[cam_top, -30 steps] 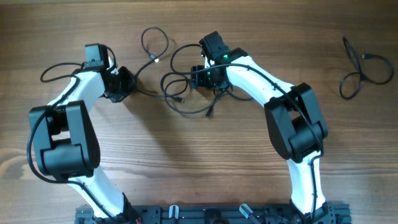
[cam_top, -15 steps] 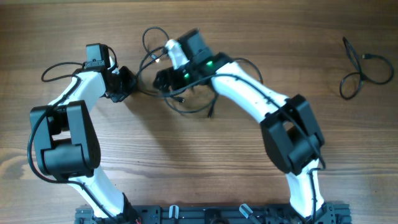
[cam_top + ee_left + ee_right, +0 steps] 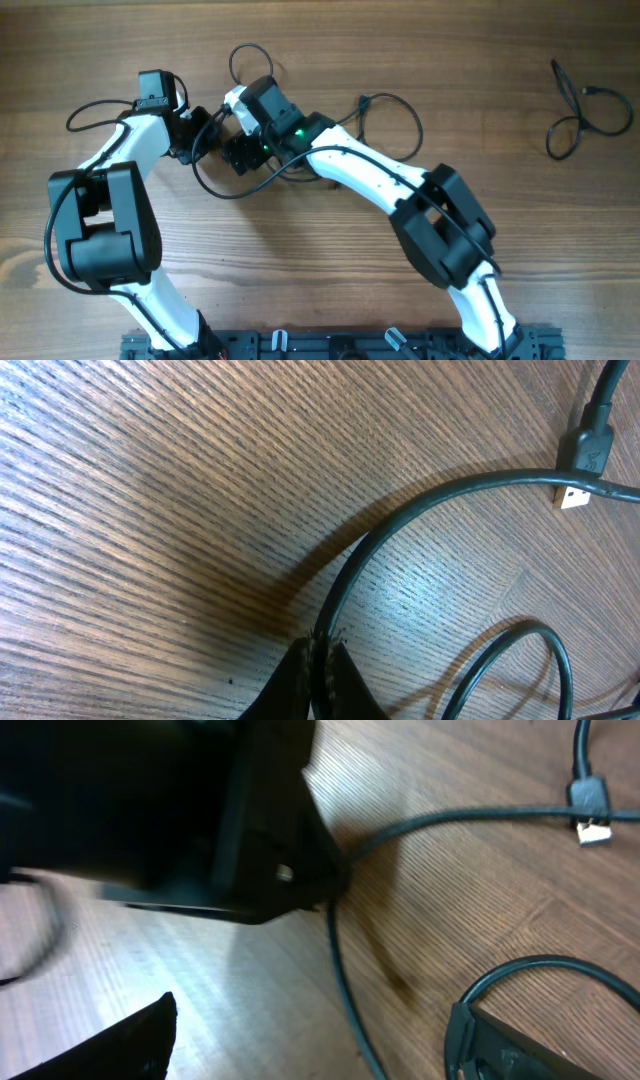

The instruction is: Untangle cables

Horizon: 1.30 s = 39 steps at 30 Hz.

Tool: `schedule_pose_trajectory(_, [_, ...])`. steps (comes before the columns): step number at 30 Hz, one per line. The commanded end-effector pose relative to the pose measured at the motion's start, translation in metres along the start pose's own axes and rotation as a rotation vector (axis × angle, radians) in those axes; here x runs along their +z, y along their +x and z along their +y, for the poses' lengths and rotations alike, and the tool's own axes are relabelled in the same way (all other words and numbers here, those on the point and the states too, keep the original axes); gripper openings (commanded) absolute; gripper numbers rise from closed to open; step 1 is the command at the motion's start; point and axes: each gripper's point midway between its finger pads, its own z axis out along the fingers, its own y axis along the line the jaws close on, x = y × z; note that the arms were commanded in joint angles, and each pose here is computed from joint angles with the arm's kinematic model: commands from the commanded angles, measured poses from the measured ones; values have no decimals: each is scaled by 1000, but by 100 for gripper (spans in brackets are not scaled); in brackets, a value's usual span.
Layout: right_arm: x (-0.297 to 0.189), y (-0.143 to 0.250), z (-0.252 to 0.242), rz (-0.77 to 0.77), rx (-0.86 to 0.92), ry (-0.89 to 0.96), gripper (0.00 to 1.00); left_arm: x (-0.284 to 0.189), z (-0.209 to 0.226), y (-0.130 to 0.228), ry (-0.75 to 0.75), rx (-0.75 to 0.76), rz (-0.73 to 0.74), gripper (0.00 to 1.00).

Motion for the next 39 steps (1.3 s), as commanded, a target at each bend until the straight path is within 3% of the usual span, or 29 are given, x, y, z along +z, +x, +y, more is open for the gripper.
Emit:
schedule_pose_trajectory(1, [23, 23, -13, 45, -13, 52, 89, -3, -3, -5, -4, 9, -21, 8])
schedule_pose_trajectory(6, [16, 16, -42, 2, 140, 199, 87, -3, -3, -5, -4, 1, -21, 8])
schedule_pose_trajectory(14, [-9, -5, -56, -61, 379, 170, 88, -3, -4, -5, 0, 1, -19, 9])
schedule_pose_trajectory(19, [-12, 13, -67, -4, 579, 188, 88, -3, -4, -5, 0, 1, -19, 9])
schedule_pose_trajectory(28, [-13, 31, -63, 61, 729, 195, 87, -3, -4, -5, 0, 1, -19, 10])
schedule_pose_trajectory(30, [-12, 32, -60, 67, 735, 182, 77, -3, -4, -5, 0, 1, -19, 10])
schedule_pose_trajectory(31, [-12, 32, -60, 67, 754, 184, 65, -3, -4, -5, 0, 1, -19, 11])
schedule_pose_trajectory(33, [-12, 32, -60, 67, 756, 184, 56, -3, -4, -5, 0, 1, -20, 11])
schedule_pose_trajectory(39, [-12, 32, -60, 67, 755, 184, 50, -3, -4, -5, 0, 1, -20, 12])
